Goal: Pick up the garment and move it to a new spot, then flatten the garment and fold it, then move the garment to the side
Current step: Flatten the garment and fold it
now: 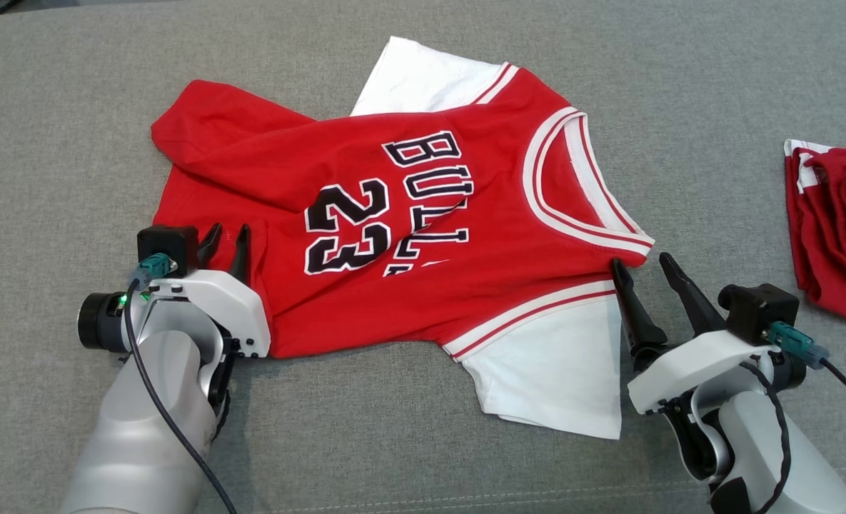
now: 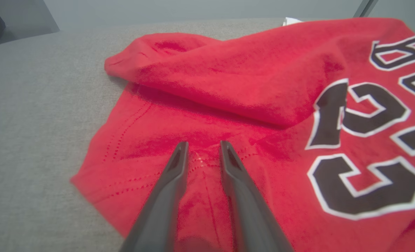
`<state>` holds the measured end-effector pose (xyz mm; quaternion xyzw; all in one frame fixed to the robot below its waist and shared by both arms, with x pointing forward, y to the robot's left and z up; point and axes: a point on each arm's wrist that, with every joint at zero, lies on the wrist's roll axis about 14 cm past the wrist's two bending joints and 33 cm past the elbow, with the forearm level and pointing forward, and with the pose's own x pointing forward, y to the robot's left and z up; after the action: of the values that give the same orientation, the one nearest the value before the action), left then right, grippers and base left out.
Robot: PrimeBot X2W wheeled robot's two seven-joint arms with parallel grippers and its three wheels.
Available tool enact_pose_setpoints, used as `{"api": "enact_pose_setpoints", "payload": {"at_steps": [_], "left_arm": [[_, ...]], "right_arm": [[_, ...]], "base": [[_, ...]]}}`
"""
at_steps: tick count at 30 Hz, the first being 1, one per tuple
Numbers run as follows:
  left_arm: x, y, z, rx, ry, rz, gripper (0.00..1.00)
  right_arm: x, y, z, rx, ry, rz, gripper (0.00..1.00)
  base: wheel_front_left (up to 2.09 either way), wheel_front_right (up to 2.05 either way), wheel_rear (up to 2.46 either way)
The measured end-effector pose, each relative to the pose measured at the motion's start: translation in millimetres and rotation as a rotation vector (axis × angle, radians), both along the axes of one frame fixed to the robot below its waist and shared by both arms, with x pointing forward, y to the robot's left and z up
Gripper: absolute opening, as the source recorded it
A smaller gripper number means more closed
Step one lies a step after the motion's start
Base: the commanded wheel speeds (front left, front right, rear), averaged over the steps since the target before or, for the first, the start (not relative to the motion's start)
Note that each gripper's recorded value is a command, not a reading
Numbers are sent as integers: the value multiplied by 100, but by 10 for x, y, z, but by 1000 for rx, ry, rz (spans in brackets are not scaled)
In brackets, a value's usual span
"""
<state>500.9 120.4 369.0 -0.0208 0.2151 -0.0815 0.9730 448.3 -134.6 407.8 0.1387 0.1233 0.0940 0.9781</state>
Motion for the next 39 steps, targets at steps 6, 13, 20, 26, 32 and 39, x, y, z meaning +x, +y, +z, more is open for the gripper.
{"api": "enact_pose_setpoints", "payload": {"at_steps": [6,13,20,26,32,39], "left_arm": [[1,-46,44,-12,-11,-2,21],[5,43,128,-8,-35,25,0],[125,201,585,-37,-194,99,0],[-116,574,618,-19,-214,200,0],[-456,958,568,-7,-205,330,0],[-942,1129,302,-12,-122,410,0]], "right_arm": [[16,13,22,4,-6,0,100],[61,49,94,17,-28,1,100],[110,130,229,28,-67,18,100],[149,292,321,32,-94,63,100],[176,575,361,41,-107,138,100],[184,910,380,55,-112,224,100]], "base": [[0,0,0],[0,0,0],[0,0,0],[0,0,0],[0,0,0],[0,0,0]]}}
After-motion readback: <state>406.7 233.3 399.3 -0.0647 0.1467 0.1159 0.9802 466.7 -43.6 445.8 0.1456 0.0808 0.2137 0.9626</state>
